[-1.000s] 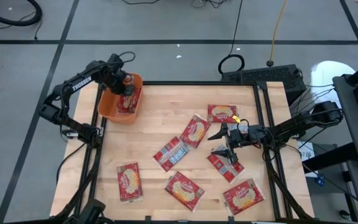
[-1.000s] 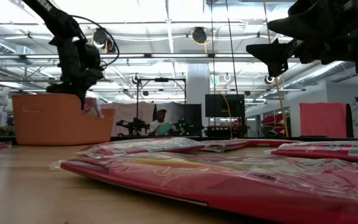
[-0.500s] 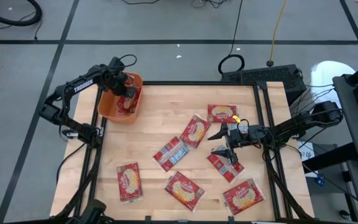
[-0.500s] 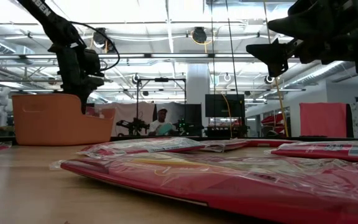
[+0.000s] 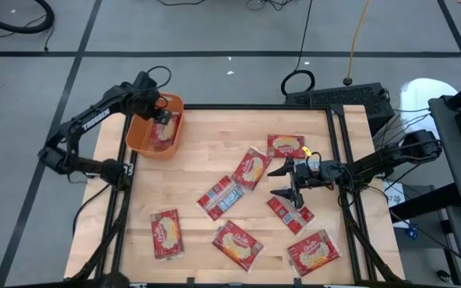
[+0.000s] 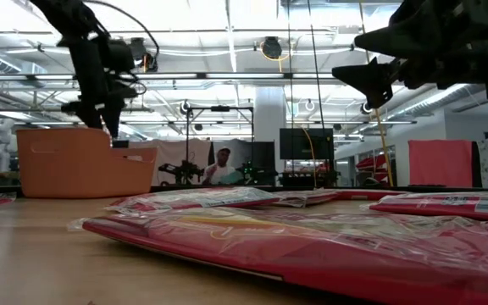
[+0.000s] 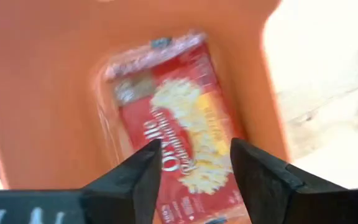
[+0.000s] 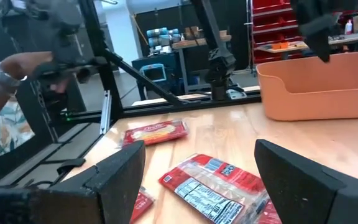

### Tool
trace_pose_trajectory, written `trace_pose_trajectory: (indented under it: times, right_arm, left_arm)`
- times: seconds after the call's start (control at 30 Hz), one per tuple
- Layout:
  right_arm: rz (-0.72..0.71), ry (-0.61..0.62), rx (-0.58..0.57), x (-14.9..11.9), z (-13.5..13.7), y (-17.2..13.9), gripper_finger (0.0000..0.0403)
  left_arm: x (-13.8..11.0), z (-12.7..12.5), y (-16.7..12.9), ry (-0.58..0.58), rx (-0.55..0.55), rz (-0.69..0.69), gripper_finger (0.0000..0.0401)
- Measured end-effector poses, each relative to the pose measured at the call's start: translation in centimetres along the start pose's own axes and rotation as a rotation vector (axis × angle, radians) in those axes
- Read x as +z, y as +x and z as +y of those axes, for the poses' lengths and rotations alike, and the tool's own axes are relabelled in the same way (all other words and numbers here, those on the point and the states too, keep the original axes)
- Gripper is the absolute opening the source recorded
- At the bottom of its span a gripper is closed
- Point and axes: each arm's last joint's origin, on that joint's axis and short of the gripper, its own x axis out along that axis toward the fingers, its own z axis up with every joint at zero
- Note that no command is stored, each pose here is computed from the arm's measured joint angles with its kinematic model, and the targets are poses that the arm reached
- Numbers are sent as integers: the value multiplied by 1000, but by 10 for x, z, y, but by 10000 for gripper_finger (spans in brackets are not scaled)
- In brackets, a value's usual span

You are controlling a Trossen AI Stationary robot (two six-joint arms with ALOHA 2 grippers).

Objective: Sort popcorn bags into baskets
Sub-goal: Put the red popcorn bag into the orange bin

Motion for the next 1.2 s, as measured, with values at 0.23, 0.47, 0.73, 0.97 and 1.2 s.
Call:
trace_pose_trajectory:
  times: [0.23,0.47,0.73,0.97,1.2]
  right_arm:
    - [-5,51,-58,0,-2,0,293]
    - [-9,102,-175,-2,-4,0,293]
    - [165,100,-315,11,14,28,293]
    - [364,59,-399,16,29,58,293]
    - [417,39,-402,2,37,95,293]
  left_arm:
    - [-20,-26,-46,116,-43,-194,192]
    - [-55,-76,-72,377,-297,-459,156]
    - [-113,-131,-57,550,-652,-763,141]
    - [-161,-169,-42,655,-714,-888,140]
    - [-200,-200,-17,630,-663,-861,140]
